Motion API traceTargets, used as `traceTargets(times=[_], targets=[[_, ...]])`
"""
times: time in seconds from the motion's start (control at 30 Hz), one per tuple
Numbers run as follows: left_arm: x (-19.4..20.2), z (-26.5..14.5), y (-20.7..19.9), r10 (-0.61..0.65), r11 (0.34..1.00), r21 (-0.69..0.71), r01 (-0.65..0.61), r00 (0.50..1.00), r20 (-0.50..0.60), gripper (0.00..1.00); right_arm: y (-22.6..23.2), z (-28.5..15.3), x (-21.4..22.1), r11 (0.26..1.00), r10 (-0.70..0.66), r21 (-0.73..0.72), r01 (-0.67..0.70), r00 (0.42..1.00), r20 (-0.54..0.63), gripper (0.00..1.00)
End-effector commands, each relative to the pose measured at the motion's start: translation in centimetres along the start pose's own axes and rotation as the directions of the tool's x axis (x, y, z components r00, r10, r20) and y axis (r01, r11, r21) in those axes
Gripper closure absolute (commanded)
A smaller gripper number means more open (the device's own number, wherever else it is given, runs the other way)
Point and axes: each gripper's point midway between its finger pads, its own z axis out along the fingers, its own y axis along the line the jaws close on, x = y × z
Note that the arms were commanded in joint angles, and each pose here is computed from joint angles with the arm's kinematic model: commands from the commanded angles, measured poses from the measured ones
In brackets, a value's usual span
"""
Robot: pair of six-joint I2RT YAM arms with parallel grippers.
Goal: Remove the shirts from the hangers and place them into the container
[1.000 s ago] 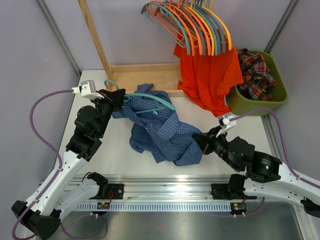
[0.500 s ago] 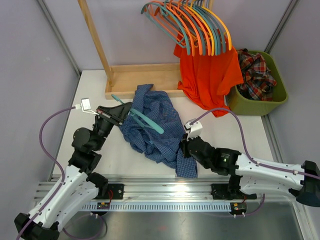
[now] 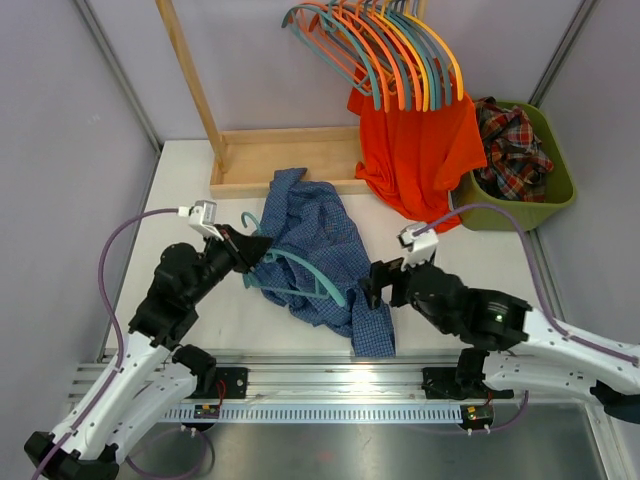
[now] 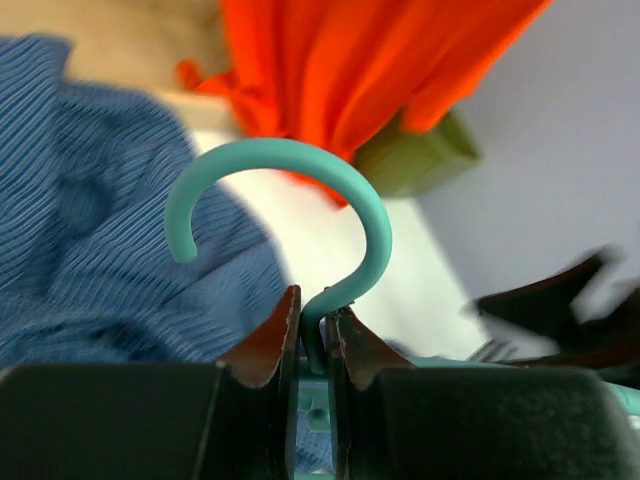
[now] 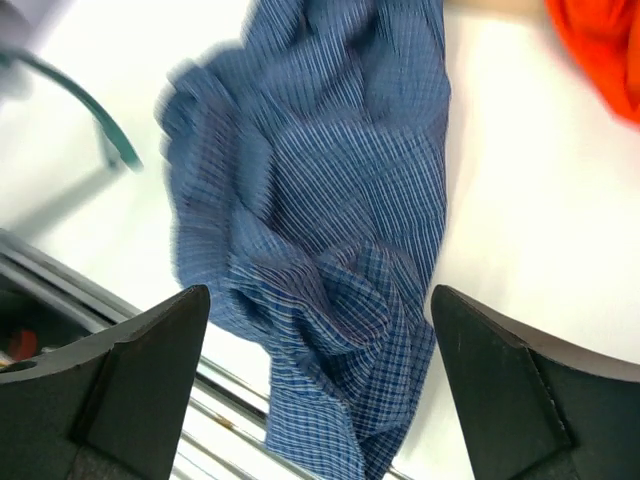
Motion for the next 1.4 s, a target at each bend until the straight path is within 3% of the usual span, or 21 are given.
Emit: traceTargets(times=[0.0, 0.2, 0.37, 0.57, 0.83, 0.97, 1.0, 1.1, 1.17, 1.2, 1.23, 1.27, 1.3, 1.33, 1.37], targets=[[2.3, -0.8, 3.5, 0.099, 0.987, -0.116, -0.108, 0.992, -0.075, 1.0, 0.3, -3.3, -4.9, 0.998, -0.008, -0.06, 0.014, 0.996, 0.089, 0.01], [3.9, 0.8, 4.6, 0.095, 0.985, -0.127, -0.113, 0.985, -0.145, 1.0, 5.1, -4.3, -7.1, 0.958, -0.029, -0.279, 0.058, 0.994, 0.107, 0.01], [4.6, 2.6, 4.7, 0.076, 0.989, -0.114, -0.097, 0.982, -0.174, 1.0, 8.9, -3.2, -6.1, 0.913, -0.022, -0.406, 0.043, 0.998, 0.055, 0.04], [4.7, 3.9, 4.1, 0.096, 0.987, -0.106, -0.118, 0.976, -0.193, 1.0, 11.9, -1.4, -4.4, 0.879, -0.041, -0.476, 0.032, 0.999, -0.008, 0.1], [3.3, 3.8, 2.5, 0.111, 0.989, -0.074, -0.125, 0.98, -0.167, 1.0, 11.7, 0.0, -2.8, 0.899, -0.068, -0.437, 0.038, 0.996, -0.054, 0.22], [2.5, 3.7, 2.1, 0.125, 0.988, -0.075, -0.137, 0.98, -0.156, 1.0, 11.5, -0.1, -2.7, 0.9, -0.067, -0.435, 0.036, 0.996, -0.055, 0.52], [2.5, 3.7, 2.1, 0.129, 0.987, -0.077, -0.143, 0.979, -0.16, 1.0, 11.5, -0.1, -2.8, 0.902, -0.062, -0.431, 0.032, 0.997, -0.055, 0.71], [2.5, 3.9, 2.1, 0.131, 0.986, -0.079, -0.146, 0.977, -0.167, 1.0, 11.4, 0.0, -2.7, 0.906, -0.058, -0.423, 0.027, 0.996, -0.062, 0.98], [2.2, 4.0, 1.9, 0.133, 0.986, -0.074, -0.146, 0.978, -0.162, 1.0, 11.3, -0.1, -2.7, 0.907, -0.058, -0.42, 0.027, 0.996, -0.062, 1.0], [2.2, 4.0, 1.8, 0.131, 0.987, -0.072, -0.145, 0.978, -0.161, 0.97, 11.2, -0.1, -2.7, 0.908, -0.055, -0.418, 0.024, 0.997, -0.062, 1.0], [2.0, 4.0, 1.6, 0.134, 0.987, -0.069, -0.146, 0.979, -0.156, 0.85, 11.1, -0.2, -2.8, 0.908, -0.055, -0.418, 0.026, 0.997, -0.056, 1.0], [1.6, 3.9, 1.3, 0.136, 0.987, -0.065, -0.147, 0.979, -0.149, 0.65, 11.0, -0.3, -3.0, 0.91, -0.052, -0.415, 0.027, 0.997, -0.05, 1.0], [1.4, 3.8, 1.2, 0.138, 0.987, -0.064, -0.149, 0.98, -0.145, 0.36, 10.9, -0.4, -3.2, 0.91, -0.052, -0.413, 0.029, 0.998, -0.043, 1.0], [1.1, 3.7, 1.1, 0.142, 0.986, -0.066, -0.152, 0.98, -0.14, 0.23, 10.7, -0.7, -3.7, 0.912, -0.045, -0.408, 0.03, 0.999, -0.027, 1.0], [0.3, 3.6, 0.5, 0.147, 0.986, -0.063, -0.156, 0.982, -0.12, 0.01, 10.5, -0.8, -4.1, 0.914, -0.041, -0.403, 0.032, 0.999, -0.013, 1.0]])
